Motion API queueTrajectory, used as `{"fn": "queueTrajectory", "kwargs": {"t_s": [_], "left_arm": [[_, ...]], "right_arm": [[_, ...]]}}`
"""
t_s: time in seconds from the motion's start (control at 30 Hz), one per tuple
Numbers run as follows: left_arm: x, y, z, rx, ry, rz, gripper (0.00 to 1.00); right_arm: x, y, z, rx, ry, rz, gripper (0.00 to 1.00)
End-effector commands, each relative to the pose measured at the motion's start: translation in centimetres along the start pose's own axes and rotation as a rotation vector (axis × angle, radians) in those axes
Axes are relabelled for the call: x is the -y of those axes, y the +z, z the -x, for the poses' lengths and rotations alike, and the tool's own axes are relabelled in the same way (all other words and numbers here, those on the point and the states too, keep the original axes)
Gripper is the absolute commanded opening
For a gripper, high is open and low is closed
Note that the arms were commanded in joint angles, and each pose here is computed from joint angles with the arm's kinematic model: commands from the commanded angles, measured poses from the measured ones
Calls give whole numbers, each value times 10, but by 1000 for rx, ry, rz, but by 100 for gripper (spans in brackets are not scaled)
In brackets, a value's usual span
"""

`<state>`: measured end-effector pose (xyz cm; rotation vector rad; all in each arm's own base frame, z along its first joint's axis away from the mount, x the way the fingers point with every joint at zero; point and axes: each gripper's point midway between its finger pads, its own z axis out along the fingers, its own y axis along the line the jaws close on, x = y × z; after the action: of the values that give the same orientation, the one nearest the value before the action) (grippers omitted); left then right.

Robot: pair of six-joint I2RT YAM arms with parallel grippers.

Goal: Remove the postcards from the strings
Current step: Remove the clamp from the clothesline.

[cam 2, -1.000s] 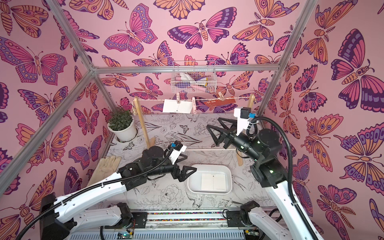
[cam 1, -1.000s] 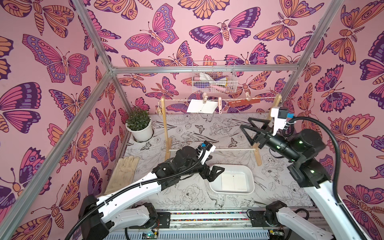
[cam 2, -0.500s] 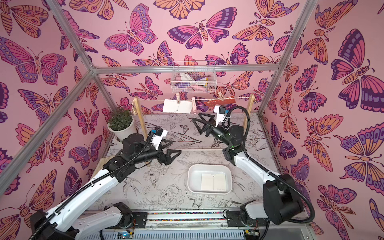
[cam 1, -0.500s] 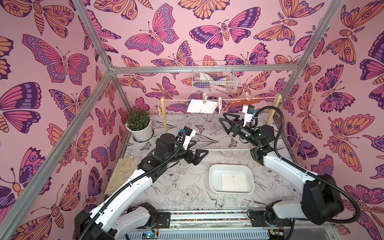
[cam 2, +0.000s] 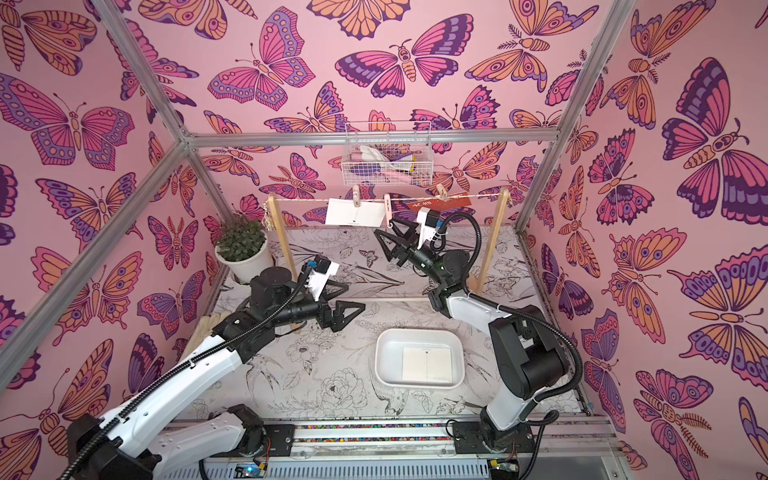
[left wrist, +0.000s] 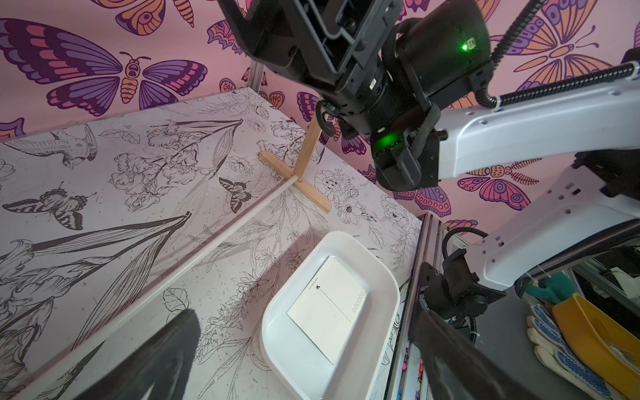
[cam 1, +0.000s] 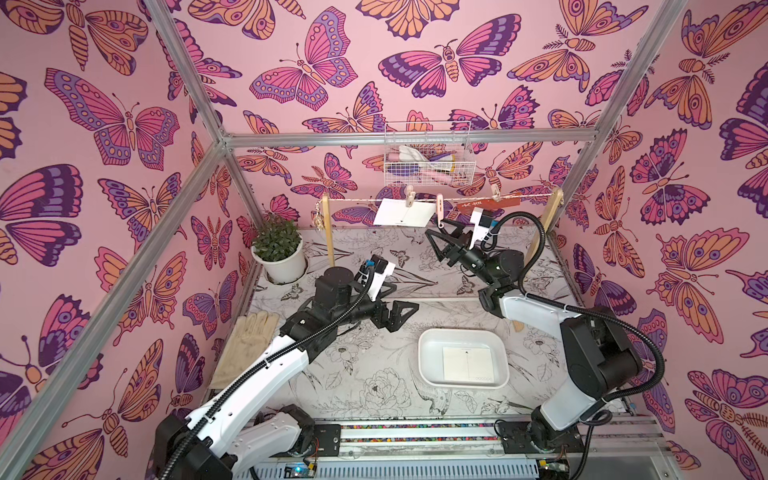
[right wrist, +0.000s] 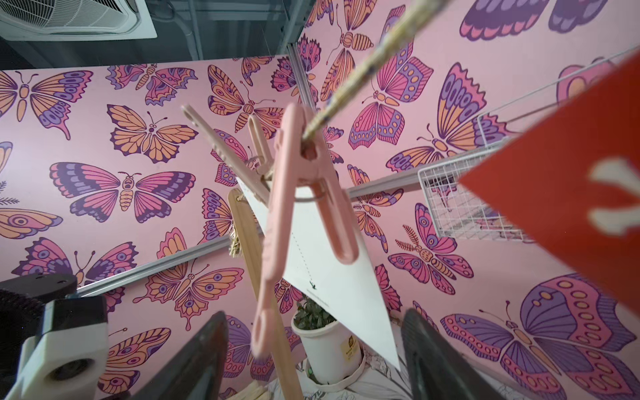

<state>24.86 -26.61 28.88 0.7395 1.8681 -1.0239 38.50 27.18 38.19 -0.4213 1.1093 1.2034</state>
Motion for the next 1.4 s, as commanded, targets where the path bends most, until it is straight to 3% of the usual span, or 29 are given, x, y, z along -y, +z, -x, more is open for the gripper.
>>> {"fn": "queueTrajectory", "kwargs": {"t_s": [0.0, 0.3, 0.57, 0.97, 1.37], "left_arm": [[-1, 1, -6, -10, 4, -15, 100], [-1, 1, -7, -9, -1, -15, 100], [-2, 0, -8, -10, 1, -5, 100], [-3, 1, -9, -15, 2, -5, 100], [-5, 3, -12, -20, 1, 3, 100]], "right_arm": [[-24, 3, 41, 126, -131, 58, 79], [-28, 10, 61, 171, -153, 68, 79], [-34, 22, 70, 179, -124, 120, 67], [-18, 27, 57, 161, -83, 101, 70], [-24, 23, 61, 168, -100, 99, 58]]}}
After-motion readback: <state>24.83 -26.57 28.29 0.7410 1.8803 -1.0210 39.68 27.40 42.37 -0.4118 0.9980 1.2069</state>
